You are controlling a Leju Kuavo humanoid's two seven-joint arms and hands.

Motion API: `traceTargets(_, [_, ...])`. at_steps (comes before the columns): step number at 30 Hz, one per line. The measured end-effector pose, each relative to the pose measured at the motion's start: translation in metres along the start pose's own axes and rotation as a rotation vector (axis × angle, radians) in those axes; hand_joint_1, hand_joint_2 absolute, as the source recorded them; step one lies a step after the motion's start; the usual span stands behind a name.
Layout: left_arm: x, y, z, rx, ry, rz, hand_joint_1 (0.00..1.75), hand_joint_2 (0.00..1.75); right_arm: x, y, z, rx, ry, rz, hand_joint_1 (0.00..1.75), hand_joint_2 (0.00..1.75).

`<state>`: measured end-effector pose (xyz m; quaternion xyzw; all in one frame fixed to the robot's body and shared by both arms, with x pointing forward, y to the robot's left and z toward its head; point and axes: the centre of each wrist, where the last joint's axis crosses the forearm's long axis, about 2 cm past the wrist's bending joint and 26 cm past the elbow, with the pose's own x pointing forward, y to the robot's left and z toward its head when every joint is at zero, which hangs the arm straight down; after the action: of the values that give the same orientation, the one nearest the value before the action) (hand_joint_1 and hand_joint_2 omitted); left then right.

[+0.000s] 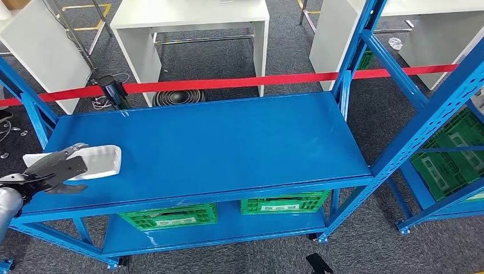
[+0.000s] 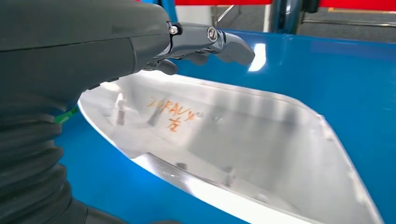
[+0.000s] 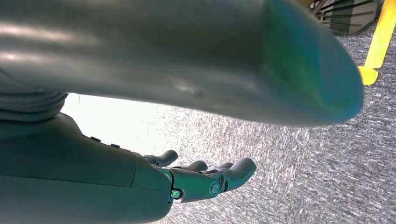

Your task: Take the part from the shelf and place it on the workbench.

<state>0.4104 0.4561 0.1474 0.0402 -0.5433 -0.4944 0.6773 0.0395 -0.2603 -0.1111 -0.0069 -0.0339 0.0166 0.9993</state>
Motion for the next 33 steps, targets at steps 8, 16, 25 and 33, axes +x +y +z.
traceTargets(8, [0.008,-0.015,-0.014,-0.001,-0.022,-0.052,0.0,1.75,0.0,0.0,0.0,0.001,-0.001,0.0,0.0,0.0])
traceTargets(16, [0.008,-0.025,-0.02,-0.028,0.018,-0.117,1.03,1.75,0.0,0.0,0.0,0.002,0.001,0.005,0.0,0.0])
traceTargets(25, [0.005,-0.033,-0.021,-0.062,0.113,-0.198,1.75,1.75,0.0,0.0,0.0,0.0,0.003,0.017,0.0,0.0])
traceTargets(33, [0.003,-0.035,-0.02,-0.046,0.133,-0.215,1.75,1.75,0.0,0.0,0.0,-0.001,0.003,0.025,0.0,0.0])
